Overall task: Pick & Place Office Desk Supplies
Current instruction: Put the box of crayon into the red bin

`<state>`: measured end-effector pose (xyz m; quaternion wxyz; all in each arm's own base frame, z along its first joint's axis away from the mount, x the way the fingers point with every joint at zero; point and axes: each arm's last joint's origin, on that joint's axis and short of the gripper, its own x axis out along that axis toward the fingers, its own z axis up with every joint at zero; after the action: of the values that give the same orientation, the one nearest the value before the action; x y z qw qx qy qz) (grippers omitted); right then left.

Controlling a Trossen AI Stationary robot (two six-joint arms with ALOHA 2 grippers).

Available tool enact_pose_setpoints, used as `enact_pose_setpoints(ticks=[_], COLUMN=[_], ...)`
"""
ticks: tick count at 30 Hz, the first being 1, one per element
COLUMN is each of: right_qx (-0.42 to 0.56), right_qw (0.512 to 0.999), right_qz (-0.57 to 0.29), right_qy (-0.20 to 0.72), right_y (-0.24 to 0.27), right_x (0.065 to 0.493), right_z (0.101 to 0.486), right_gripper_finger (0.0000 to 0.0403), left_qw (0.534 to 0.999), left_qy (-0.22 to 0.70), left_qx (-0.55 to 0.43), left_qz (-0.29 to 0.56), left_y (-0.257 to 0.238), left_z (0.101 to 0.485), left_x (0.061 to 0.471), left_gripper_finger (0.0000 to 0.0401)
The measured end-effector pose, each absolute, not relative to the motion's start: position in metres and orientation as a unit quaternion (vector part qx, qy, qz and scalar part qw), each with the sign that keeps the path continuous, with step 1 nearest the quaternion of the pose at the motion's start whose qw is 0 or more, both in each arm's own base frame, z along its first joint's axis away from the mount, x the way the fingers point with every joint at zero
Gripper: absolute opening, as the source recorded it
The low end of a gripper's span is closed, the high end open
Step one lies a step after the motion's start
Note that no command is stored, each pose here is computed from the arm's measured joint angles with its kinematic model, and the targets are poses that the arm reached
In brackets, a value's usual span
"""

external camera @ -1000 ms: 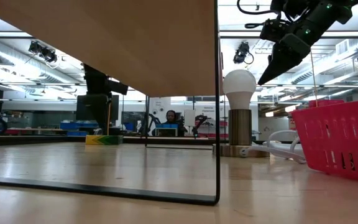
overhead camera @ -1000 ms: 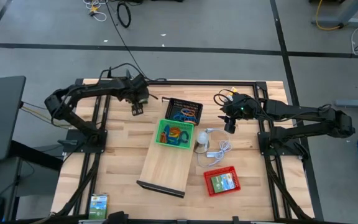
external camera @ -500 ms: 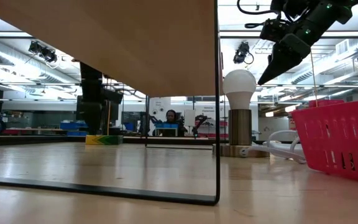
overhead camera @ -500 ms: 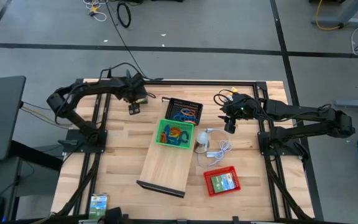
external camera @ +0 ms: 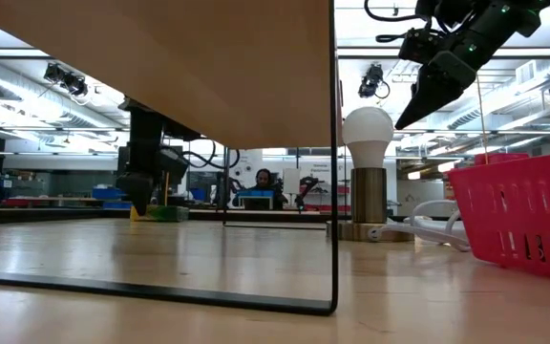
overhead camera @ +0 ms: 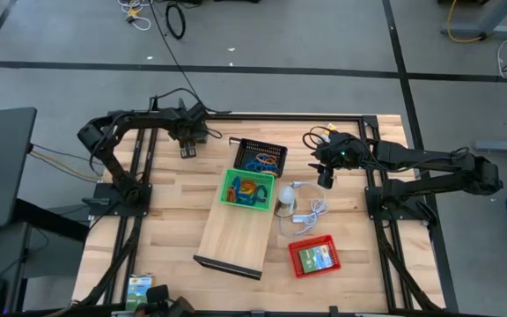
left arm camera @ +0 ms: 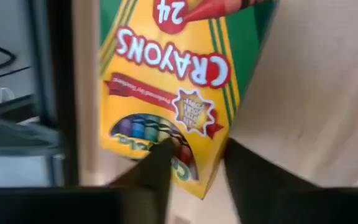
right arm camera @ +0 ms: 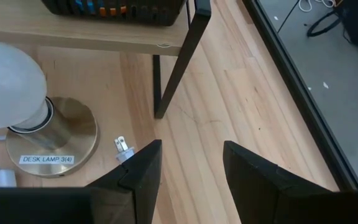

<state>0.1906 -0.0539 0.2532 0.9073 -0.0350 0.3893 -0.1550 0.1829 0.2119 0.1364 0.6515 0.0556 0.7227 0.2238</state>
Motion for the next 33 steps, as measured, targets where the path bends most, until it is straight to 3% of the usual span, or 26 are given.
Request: enact_pose_setpoints(ticks=[3,5,11,15,22,33], right_qx=[-0.035,-0.035,-0.037,-0.038,-0.038,-0.044], right_qw=[0.908,0.908,0.911,0.913,0.914,0.918], right_qz=[-0.155,-0.154,-0.150,-0.146,-0.147,-0.146], right_qy=[0.388,0.388,0.383,0.379,0.377,0.367], right_y=[-0.054,-0.054,-0.052,-0.051,-0.051,-0.051], right_x=[0.191,0.191,0.192,0.193,0.193,0.195], right_z=[0.253,0.253,0.254,0.255,0.255,0.257], right_gripper_finger=[0.0181,0.0181,0.0181,0.0181,0.0181,0.0181], left_qw=[0.638,0.631,0.611,0.630,0.647,0.632], left_qy=[0.730,0.732,0.746,0.734,0.714,0.707], left_qx=[0.068,0.070,0.041,0.023,0.051,0.071], left_qz=[0.236,0.247,0.261,0.252,0.263,0.309], left_y=[0.213,0.213,0.202,0.186,0.155,0.128], left_z=[0.137,0.138,0.150,0.169,0.194,0.225], left_x=[0.182,0.182,0.189,0.198,0.207,0.194], left_gripper_finger=[0.0050,0.0024,0.0023,0.0023,0.0023,0.0023])
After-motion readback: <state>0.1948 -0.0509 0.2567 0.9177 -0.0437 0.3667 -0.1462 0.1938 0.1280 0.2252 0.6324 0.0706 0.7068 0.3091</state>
